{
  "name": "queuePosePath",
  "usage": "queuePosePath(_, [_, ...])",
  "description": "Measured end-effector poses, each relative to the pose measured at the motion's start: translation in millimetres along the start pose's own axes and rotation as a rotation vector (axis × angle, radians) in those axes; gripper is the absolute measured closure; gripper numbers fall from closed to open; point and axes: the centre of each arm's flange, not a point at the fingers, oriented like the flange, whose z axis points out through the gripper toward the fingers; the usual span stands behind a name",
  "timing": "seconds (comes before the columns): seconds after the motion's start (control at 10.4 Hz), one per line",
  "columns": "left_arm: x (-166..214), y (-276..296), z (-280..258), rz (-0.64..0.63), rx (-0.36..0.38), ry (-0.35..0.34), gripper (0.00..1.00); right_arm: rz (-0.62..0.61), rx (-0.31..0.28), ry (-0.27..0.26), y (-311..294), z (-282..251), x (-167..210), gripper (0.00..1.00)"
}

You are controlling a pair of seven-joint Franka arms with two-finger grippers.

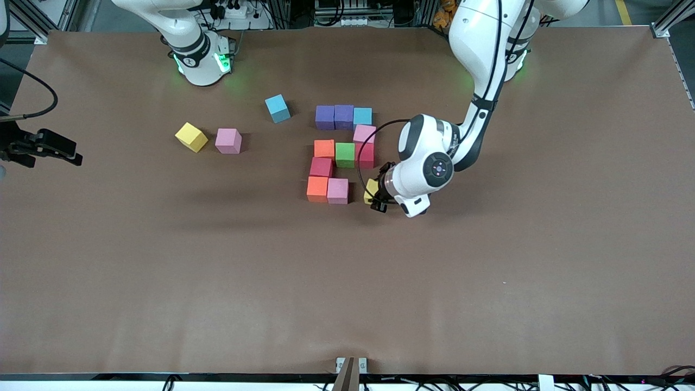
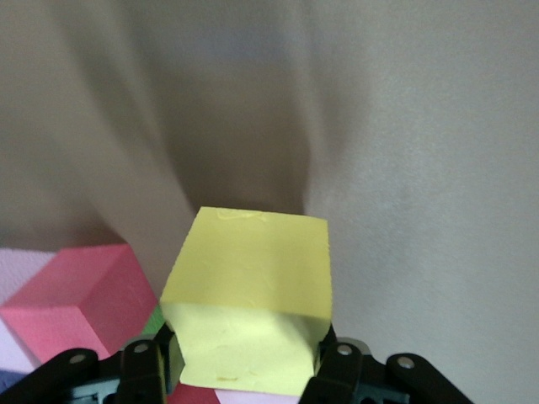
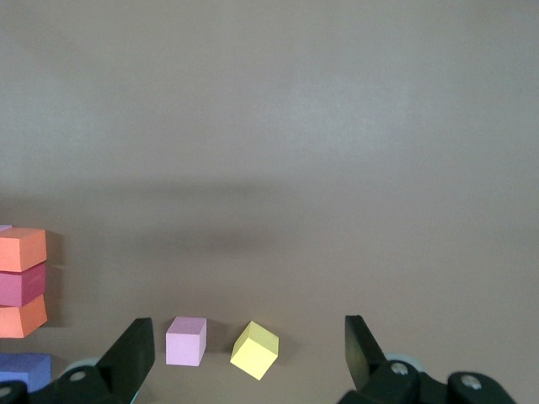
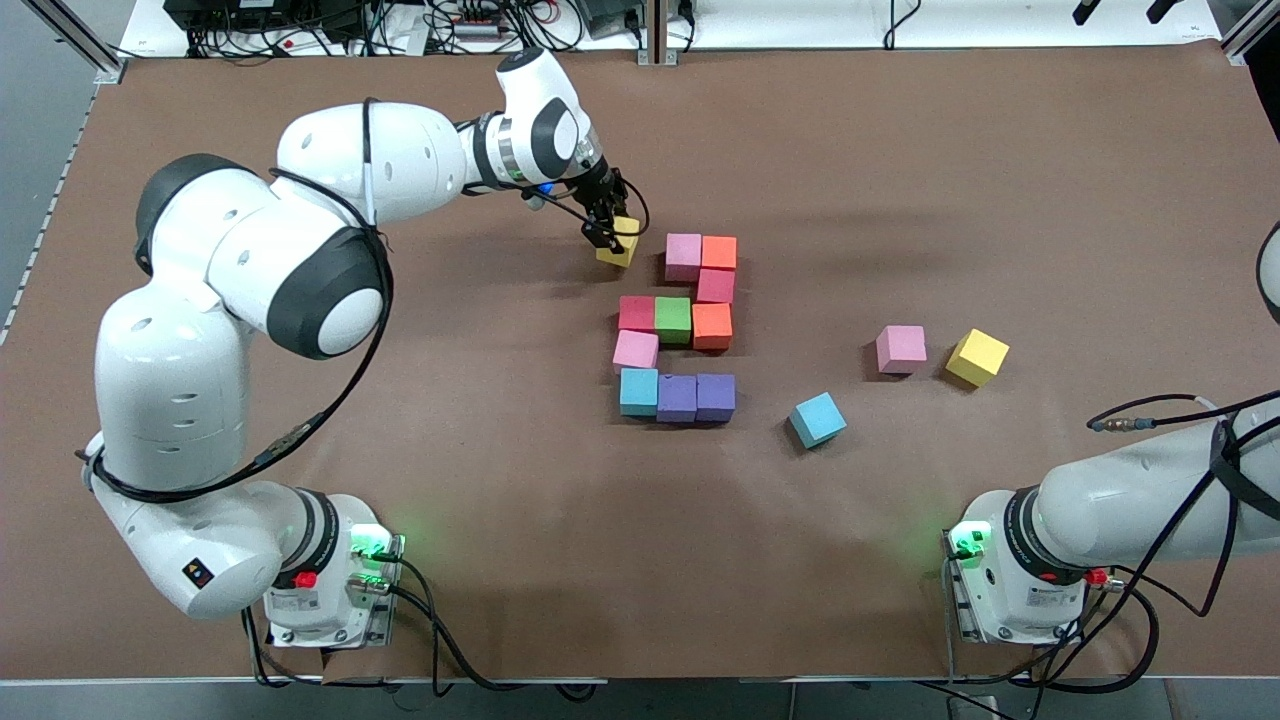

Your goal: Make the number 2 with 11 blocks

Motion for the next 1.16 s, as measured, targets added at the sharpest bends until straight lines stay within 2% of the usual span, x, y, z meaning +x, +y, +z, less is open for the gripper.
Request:
queuePosePath(0.29, [-8.2,1.4,0.2,-0.097,-0.037,-0.025,0.4,0.001,0.026,-0.007,-4.1,4.0,2.3,0.0])
queuePosePath(0.67, [-17.3,-7.9,21.5,-0.118,-0.114,-0.036,0.39,0.044,0.009,0.076,20.2,-35.3,-1.3,0.0])
queuePosePath(0.87, [-10.4,-10.9,30.7,-0.139,-0.151,-0.056,0.38,0.054,-0.01,0.08,27.0,-38.3,-2.3,0.0])
queuePosePath(1.16, [-9.1,-13.2,34.1,-0.152,-0.162,-0.067,0.37,0.055,-0.012,0.08,27.1,-38.4,-2.3,0.0])
